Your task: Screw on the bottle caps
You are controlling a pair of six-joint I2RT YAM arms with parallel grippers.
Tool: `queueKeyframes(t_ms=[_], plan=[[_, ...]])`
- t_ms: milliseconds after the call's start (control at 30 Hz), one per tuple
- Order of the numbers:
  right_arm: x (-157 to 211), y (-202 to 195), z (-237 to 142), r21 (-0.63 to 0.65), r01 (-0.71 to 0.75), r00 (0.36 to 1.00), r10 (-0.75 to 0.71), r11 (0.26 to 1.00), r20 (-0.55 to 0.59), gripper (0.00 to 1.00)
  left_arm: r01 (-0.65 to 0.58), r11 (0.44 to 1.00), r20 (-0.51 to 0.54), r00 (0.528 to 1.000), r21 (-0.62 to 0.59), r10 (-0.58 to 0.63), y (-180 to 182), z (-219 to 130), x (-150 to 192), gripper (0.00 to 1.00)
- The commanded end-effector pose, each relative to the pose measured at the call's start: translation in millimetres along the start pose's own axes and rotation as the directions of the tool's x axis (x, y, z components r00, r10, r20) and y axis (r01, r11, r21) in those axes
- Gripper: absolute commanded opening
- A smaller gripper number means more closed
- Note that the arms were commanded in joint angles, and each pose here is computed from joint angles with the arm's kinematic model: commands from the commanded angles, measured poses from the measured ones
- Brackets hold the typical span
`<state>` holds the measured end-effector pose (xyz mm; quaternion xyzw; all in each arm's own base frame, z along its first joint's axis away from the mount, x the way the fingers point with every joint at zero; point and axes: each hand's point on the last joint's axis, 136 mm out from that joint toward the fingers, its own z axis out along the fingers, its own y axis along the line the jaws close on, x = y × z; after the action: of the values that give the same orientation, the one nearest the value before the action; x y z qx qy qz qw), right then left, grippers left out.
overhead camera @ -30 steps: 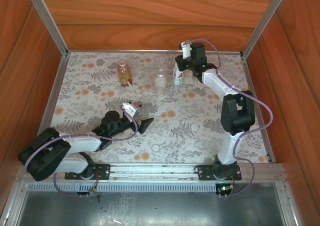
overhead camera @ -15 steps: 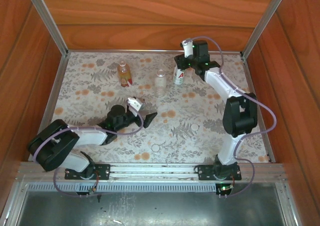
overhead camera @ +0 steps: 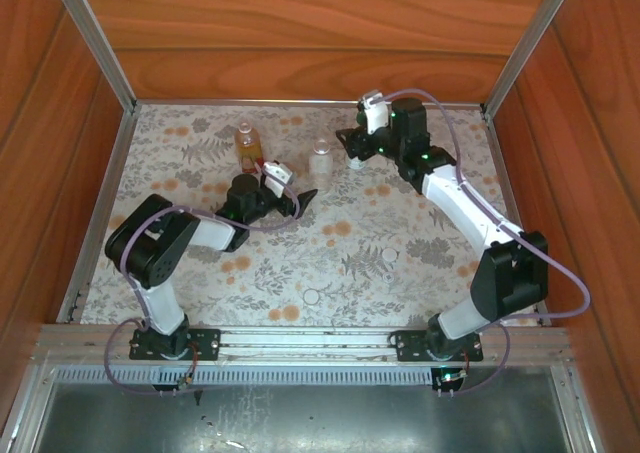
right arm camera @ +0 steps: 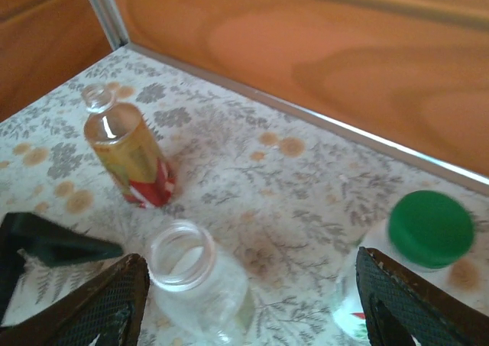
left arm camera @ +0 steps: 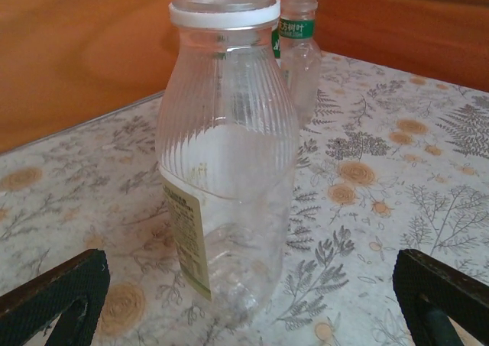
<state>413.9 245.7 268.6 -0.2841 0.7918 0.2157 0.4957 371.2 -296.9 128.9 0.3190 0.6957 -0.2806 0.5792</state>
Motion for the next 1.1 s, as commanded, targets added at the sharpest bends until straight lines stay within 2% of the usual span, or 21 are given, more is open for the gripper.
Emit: queueKeyframes(t_ms=[0, 233, 467, 800, 1067], plan=[[6, 25, 14, -0.048, 0.019, 1.000, -0.019, 0.999, -0.005, 0.75, -0.043, 0.996, 0.061, 0.997, 0.072, 0.039, -2, 7, -8, 1.00], [22, 36, 64, -0.052, 0.039, 0.997, -0.042, 0.998, -0.071, 0.75, -0.025, 0.996, 0.077, 0.997, 0.091, 0.018, -4, 2, -3, 1.00], [35, 29, 95, -0.037, 0.035, 0.992, -0.039, 0.999, -0.120, 0.67, -0.038, 0.995, 0.070, 0.997, 0.091, 0.032, -6, -5, 0, 1.00], [36, 39, 90, -0.077, 0.049, 0.992, -0.058, 0.996, -0.115, 0.38, -0.032, 0.995, 0.068, 0.997, 0.090, 0.026, -6, -7, 4, 1.00], [42, 75, 66, -0.186, 0.110, 0.987, -0.130, 0.976, -0.096, 0.34, -0.017, 0.983, 0.172, 0.985, 0.183, -0.015, -15, -11, -7, 1.00]])
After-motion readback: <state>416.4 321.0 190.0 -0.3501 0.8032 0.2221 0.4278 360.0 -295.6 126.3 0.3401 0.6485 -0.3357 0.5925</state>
